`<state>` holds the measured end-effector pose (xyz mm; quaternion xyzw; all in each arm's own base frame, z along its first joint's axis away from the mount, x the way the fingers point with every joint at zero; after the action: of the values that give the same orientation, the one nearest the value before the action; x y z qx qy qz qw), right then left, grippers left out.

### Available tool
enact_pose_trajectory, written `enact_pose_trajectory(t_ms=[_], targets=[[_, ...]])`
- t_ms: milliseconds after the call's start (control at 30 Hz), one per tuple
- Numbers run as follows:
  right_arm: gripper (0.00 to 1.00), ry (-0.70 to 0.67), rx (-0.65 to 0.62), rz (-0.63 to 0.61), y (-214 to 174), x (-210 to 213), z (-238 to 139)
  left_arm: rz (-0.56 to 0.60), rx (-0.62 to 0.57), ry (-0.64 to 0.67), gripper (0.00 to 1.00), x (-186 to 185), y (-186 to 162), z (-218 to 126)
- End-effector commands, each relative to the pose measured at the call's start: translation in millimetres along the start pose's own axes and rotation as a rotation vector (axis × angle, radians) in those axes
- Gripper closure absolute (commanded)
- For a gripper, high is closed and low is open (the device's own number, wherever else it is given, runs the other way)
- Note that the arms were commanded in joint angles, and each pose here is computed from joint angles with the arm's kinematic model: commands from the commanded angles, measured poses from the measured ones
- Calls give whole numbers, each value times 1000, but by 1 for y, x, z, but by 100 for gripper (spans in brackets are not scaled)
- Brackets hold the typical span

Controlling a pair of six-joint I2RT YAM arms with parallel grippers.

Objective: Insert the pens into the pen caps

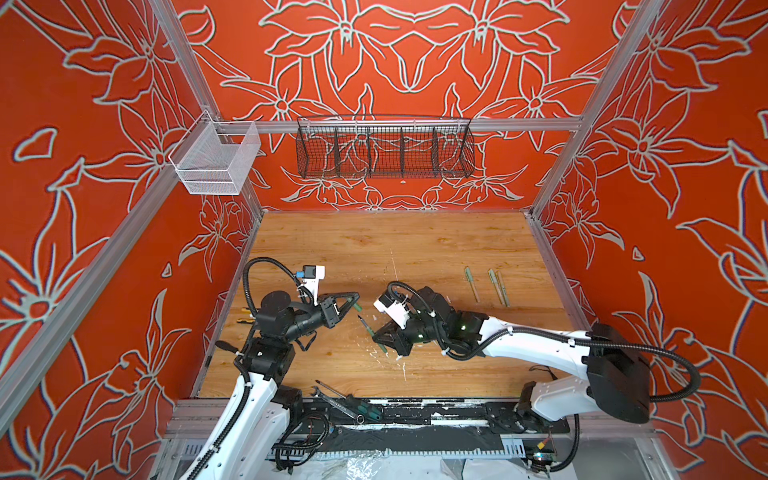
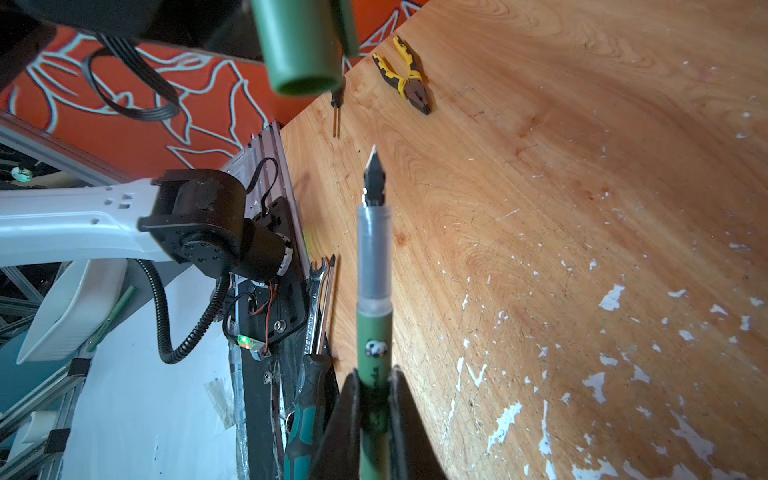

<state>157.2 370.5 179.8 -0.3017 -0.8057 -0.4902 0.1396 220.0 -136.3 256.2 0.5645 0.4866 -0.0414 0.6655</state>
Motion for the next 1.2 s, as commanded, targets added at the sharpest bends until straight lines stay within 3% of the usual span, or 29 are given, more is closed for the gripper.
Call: enact_pose_trajectory(t_ms=[0, 433, 633, 1167], targets=[[100, 43, -46, -25, 10, 13, -9, 36, -15, -32, 100, -9, 6, -2], [100, 41, -58, -41, 11, 16, -18, 32, -21, -22, 100, -8, 7, -2], [100, 30, -39, -37, 5, 13, -18, 40, -70, 45, 100, -1, 12, -9], [100, 32, -66, -53, 13, 17, -21, 8, -14, -36, 100, -7, 7, -4]])
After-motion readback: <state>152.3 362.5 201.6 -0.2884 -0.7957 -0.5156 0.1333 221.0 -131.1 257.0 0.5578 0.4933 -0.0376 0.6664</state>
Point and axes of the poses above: each gripper's point midway between its finger pads, its own z axis out along the fingers, its own x axis along the line the jaws close on, y = z × x, the point moved 2 cm from there along -z, back along the fingers, and after that the axes turned 4 degrees about z, right-handed, at the moved point
